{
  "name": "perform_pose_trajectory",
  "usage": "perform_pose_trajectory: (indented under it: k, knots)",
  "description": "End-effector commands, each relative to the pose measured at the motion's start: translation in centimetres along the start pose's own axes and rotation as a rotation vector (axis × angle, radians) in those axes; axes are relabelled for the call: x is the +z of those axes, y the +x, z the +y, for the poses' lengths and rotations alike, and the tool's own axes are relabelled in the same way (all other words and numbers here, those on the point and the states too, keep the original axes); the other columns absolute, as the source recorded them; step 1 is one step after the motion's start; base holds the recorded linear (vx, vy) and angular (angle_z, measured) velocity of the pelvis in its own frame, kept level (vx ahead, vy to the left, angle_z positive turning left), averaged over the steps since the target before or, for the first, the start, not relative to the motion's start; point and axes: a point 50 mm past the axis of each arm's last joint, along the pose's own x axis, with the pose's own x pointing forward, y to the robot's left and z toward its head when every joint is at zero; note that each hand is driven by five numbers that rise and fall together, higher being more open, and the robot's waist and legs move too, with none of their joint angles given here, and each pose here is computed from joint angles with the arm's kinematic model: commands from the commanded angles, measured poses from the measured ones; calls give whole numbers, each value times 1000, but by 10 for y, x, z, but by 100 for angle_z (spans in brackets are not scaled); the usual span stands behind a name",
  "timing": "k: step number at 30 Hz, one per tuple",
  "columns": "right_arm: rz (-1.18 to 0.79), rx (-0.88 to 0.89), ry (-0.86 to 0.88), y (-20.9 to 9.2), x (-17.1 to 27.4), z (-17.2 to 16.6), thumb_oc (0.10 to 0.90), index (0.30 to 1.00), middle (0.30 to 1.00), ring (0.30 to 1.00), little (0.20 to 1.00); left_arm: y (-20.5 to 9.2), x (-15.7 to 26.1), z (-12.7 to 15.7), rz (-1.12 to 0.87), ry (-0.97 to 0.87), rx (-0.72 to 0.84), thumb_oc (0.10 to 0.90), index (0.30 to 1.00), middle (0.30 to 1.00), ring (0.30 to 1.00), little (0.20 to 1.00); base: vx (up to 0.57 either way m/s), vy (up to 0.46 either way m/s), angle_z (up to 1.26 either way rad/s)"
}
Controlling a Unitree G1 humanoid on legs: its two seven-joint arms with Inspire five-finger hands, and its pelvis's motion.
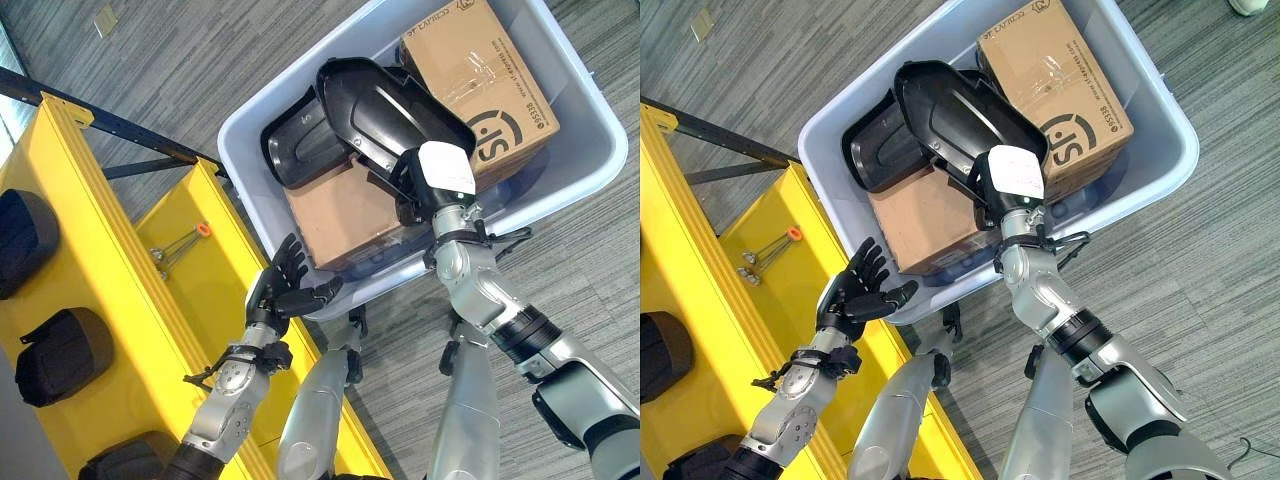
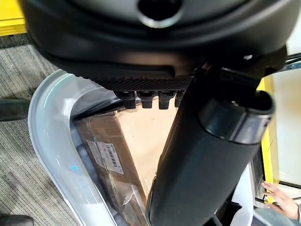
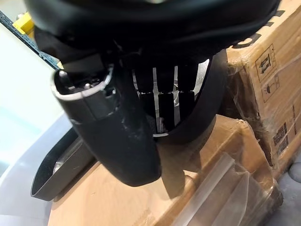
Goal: Move parts from the plastic box to the shelf.
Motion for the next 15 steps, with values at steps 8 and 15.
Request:
perform_pose_trajectory:
  k: [8, 15]
  knots:
    - [-175, -230, -4, 18, 37, -51, 900, 1000, 1000, 1000, 1000, -3, 19, -13, -113, -24, -43, 900, 1000, 1000, 1000, 1000, -4, -1, 0]
    - [-183, -225, 8, 17, 40, -50, 900, 1000, 1000, 1000, 1000, -2, 19, -13, -116, -26, -48, 900, 1000, 1000, 1000, 1000, 0, 0, 0]
